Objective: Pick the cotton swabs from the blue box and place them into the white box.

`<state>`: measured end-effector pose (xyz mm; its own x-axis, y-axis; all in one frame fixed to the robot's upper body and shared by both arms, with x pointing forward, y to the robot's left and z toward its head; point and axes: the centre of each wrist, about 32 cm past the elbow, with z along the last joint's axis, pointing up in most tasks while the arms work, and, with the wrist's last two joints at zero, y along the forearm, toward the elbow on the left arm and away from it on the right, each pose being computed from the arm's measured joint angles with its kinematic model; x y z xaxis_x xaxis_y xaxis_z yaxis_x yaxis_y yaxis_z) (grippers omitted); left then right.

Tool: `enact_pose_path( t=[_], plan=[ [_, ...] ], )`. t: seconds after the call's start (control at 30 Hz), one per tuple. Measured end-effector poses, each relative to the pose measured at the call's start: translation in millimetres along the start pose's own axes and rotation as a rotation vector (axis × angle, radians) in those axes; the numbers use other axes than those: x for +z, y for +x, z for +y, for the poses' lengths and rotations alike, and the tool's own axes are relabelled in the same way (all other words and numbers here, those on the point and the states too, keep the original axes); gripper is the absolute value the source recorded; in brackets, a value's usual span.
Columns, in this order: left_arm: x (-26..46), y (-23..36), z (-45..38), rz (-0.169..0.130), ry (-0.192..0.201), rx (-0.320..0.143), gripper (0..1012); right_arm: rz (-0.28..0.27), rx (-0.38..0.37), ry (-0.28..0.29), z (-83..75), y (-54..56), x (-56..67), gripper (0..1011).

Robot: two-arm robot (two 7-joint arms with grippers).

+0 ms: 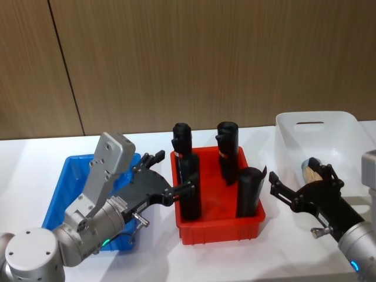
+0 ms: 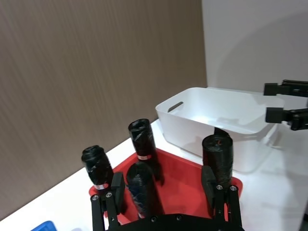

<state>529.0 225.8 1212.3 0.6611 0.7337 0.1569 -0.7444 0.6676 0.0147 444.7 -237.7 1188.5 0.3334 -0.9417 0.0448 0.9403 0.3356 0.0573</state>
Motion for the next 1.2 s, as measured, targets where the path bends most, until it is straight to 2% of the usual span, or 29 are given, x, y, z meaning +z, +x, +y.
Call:
enact_pose_path(
  t=[0.83, 1.0, 1.2],
  plan=[
    [-1.1, -39.4, 7.4, -0.085, -0.033, 0.250, 1004, 0.002, -0.002, 0.003, -1.1, -1.0, 0.3, 1001],
    [-1.0, -44.7, 8.7, -0.095, -0.040, 0.282, 1004, 0.001, -0.001, 0.003, -1.1, -1.0, 0.3, 1002],
    [-0.9, -46.3, 9.1, -0.098, -0.043, 0.293, 1004, 0.001, -0.001, 0.003, -1.0, -0.9, 0.3, 1002]
  ],
)
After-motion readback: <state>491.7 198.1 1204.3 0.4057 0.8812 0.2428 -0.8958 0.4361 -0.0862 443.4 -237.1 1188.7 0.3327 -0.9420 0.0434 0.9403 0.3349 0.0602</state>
